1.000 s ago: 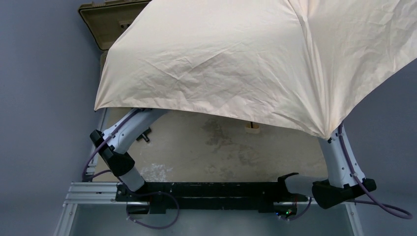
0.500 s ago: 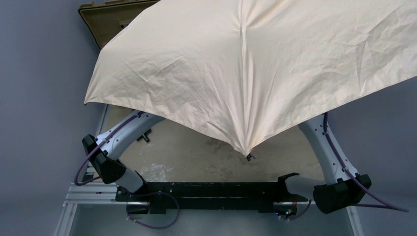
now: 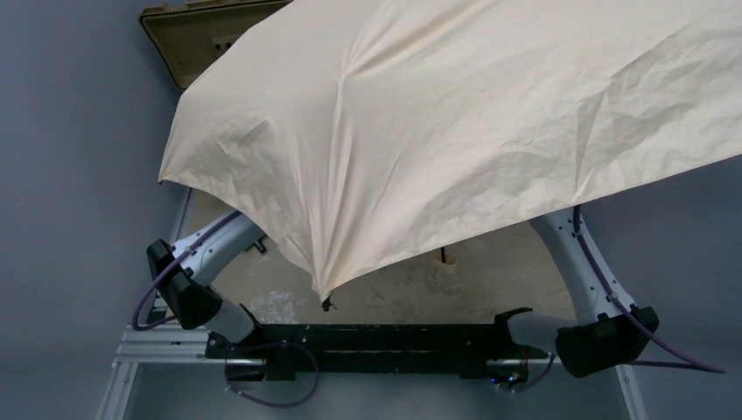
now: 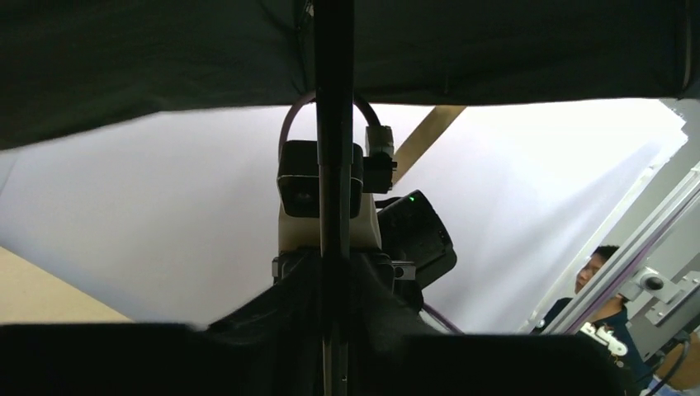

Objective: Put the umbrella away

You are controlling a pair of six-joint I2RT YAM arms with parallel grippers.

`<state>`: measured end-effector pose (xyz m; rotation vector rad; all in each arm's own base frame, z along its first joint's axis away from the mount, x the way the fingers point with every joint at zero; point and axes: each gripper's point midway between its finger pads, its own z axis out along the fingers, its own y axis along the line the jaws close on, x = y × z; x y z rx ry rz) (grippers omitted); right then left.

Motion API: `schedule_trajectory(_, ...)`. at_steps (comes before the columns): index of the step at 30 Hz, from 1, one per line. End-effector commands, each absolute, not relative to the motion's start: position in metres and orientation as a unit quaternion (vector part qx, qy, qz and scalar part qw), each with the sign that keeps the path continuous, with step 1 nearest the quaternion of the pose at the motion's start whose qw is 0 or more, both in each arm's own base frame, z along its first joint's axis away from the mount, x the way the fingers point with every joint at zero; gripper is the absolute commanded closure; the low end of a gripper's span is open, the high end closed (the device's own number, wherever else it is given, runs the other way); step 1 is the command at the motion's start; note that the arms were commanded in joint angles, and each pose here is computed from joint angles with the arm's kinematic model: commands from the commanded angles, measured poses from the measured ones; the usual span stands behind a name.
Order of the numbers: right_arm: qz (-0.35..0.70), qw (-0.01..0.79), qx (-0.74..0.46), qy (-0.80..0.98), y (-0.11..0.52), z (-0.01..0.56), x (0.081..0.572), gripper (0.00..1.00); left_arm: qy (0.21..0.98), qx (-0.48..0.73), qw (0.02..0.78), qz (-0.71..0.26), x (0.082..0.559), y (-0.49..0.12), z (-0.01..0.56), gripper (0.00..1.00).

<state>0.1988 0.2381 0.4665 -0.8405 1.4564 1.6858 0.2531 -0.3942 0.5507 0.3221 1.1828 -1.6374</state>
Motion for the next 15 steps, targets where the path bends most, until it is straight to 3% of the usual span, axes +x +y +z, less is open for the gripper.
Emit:
schedule_trajectory(1, 0.631, 0.417, -0.353, 0.551, 0.235, 0.48, 0.193, 1.0, 0.433, 0.112, 0.567, -0.692, 0.241, -0.361, 0.593, 0.61)
schedule_trajectory(3, 0.627, 0.419, -0.355, 0.552, 0.235, 0.479, 0.193, 1.0, 0.435, 0.092, 0.584, -0.679, 0.248, -0.352, 0.594, 0.41)
schedule_trajectory(5, 0.627, 0.419, -0.354, 0.552, 0.234, 0.479, 0.192, 1.0, 0.429, 0.074, 0.598, -0.672, 0.256, -0.344, 0.599, 0.34)
schedule_trajectory(15, 0.603, 0.444, -0.348, 0.565, 0.234, 0.478, 0.203, 1.0, 0.406, -0.011, 0.635, -0.657, 0.294, -0.325, 0.626, 0.33)
